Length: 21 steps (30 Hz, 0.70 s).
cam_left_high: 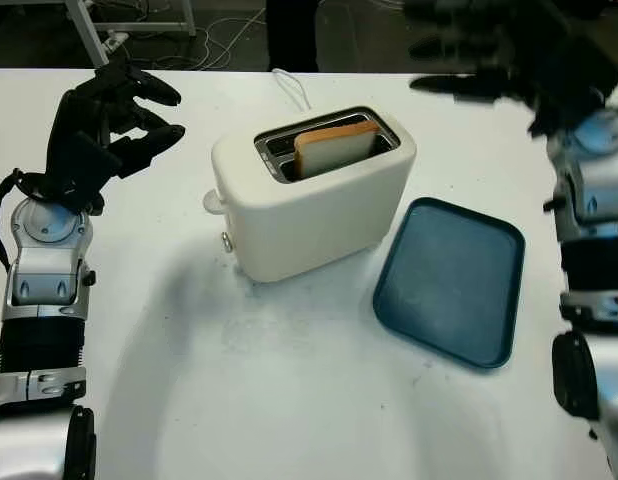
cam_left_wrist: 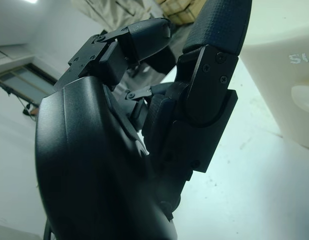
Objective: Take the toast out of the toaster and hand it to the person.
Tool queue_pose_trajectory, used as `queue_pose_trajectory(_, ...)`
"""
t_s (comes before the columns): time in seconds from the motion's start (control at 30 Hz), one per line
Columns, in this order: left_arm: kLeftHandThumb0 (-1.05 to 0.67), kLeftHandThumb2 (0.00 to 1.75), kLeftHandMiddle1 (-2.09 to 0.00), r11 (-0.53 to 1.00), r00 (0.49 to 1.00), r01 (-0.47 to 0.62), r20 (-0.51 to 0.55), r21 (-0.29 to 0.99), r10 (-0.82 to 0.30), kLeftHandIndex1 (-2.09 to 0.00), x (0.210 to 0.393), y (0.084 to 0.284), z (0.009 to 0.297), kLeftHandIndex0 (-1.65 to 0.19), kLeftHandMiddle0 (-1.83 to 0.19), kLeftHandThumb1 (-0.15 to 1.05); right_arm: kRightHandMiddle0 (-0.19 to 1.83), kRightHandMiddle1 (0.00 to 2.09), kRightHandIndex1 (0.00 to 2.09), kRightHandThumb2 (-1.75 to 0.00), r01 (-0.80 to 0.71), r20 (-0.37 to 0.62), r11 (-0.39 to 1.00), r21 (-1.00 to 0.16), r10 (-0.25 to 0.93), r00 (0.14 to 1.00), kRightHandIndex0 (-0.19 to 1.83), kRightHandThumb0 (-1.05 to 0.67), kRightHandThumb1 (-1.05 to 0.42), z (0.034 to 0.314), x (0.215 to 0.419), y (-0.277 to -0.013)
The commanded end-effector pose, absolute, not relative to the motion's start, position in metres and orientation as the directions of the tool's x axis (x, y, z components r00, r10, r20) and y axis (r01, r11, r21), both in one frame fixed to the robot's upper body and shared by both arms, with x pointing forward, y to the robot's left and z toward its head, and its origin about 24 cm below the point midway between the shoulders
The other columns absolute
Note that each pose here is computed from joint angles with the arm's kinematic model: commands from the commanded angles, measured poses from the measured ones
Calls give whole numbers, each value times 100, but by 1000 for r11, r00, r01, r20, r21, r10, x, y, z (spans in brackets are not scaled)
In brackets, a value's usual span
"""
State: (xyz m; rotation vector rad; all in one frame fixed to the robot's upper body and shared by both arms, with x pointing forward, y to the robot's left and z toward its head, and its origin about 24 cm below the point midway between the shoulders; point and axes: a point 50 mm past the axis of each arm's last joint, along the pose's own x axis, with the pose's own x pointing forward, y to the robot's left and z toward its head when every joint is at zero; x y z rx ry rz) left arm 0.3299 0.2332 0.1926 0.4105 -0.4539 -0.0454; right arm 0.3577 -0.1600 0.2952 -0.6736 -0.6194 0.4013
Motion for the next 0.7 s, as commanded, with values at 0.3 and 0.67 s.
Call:
queue_pose_trajectory(0.3, -105, 9, -125, 918, 901, -57, 416, 392, -122, -119, 328, 236, 190, -51, -58, 92, 89, 13, 90, -1, -30, 256, 322, -946, 804, 537, 53, -62, -54, 297, 328, -77)
queue_pose_trajectory(0.67, -105, 9, -124, 920, 903, -59, 414, 387, -116, -118, 327, 237, 190, -52, -60, 92, 84, 10, 79, -1, -77, 50, 112, -991, 826, 561, 51, -64, -54, 256, 339, -67)
